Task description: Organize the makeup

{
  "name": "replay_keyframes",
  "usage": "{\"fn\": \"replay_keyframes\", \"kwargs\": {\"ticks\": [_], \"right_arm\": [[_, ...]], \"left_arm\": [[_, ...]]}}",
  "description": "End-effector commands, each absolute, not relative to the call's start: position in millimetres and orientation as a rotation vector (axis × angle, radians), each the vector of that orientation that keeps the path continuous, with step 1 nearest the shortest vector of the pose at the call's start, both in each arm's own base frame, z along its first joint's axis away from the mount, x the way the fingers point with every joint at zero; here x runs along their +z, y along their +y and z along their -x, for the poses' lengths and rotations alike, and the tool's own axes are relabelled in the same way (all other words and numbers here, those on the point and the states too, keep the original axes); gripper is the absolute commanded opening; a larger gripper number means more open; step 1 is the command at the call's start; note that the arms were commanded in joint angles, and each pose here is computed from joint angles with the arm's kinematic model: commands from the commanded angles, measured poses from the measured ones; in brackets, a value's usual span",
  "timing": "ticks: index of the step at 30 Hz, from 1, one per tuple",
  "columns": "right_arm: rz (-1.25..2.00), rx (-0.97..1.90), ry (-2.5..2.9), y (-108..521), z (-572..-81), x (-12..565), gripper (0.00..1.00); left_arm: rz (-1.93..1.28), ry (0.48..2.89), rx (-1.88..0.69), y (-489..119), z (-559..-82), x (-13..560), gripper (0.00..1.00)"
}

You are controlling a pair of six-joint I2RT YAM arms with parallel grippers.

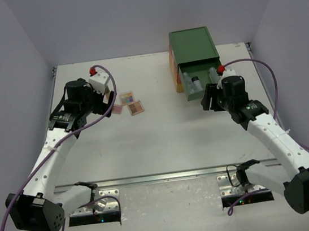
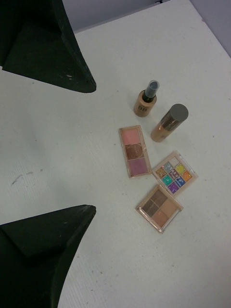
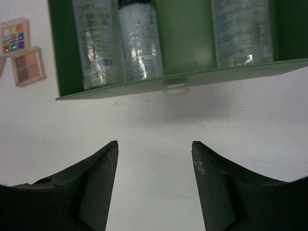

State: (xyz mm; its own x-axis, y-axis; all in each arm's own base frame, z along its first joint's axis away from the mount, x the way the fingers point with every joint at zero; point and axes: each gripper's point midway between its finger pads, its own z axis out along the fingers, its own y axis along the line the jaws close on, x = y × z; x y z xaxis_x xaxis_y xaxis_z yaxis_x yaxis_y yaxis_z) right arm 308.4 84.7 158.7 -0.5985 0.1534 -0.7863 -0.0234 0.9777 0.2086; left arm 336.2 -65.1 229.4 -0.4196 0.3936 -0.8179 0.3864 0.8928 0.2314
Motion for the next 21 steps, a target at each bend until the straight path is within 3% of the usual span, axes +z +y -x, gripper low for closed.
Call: {"fn": "replay_keyframes", "kwargs": {"ticks": [1, 21], "right_arm": [[-0.145, 0.209, 2.028, 79, -343, 179, 0.61], [-0.165, 0.213, 1.904, 84, -383, 185, 0.57]], "left_arm": [[-0.549, 2.004, 0.037, -63, -346, 236, 1.00], [-0.557, 2.024, 0.040, -64, -355, 225, 1.00]]}}
